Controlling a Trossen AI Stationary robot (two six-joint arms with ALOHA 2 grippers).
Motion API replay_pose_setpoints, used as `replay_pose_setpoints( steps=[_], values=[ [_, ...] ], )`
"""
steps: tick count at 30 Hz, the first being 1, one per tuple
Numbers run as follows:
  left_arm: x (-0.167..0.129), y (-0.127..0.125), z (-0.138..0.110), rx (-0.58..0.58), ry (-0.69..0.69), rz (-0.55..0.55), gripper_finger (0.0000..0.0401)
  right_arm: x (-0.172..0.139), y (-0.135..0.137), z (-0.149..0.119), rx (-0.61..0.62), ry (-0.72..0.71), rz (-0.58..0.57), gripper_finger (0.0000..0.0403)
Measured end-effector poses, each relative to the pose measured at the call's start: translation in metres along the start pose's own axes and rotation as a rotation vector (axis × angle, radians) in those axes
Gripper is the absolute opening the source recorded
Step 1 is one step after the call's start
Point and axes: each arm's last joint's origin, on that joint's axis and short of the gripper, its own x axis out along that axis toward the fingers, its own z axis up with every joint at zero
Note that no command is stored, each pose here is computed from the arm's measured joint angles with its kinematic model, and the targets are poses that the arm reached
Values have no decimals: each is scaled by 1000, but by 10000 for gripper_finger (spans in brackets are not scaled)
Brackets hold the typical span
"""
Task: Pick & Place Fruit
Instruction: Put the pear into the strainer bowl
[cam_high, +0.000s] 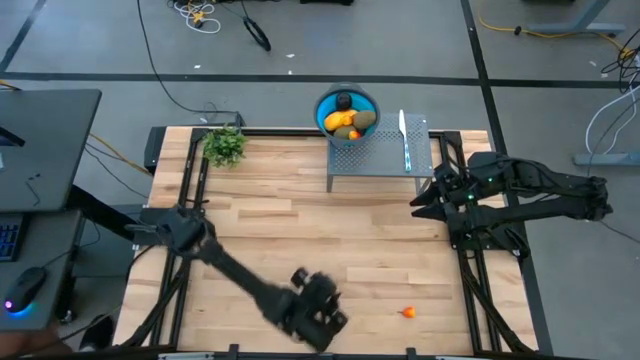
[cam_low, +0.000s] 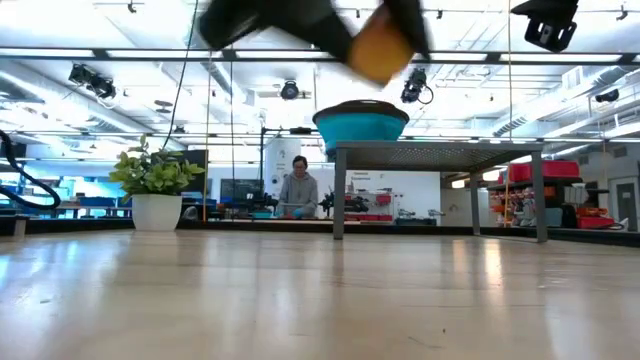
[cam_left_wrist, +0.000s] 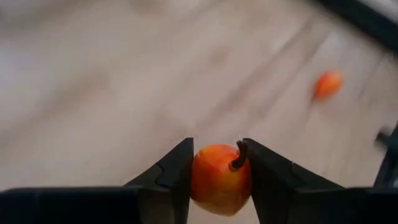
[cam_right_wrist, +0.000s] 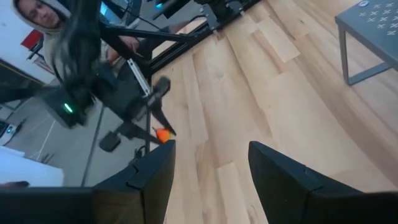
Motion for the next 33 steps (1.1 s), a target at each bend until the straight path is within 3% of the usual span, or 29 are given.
replay_pose_setpoints(
  steps=[4,9,13,17,21,25,29,33],
  values=[
    [0,12,78,30,-66,-19,133,0,3,-2,-15,17,18,210],
    [15,45,187,45,-165,-96,137,1,6,-9,-21,75,33,210],
    [24,91,278,48,-256,-172,136,2,10,-13,-11,91,25,210],
    [34,154,341,56,-331,-72,137,2,15,-17,6,71,-6,210],
    [47,215,369,57,-289,79,138,3,18,-18,26,23,-45,210],
    [62,261,376,11,-205,150,139,6,23,-15,48,-45,-67,210],
    [67,285,378,-15,-160,197,139,10,26,-12,70,-113,-93,210],
    [71,294,380,-63,-142,164,139,18,28,-8,81,-172,-138,210]
  ],
)
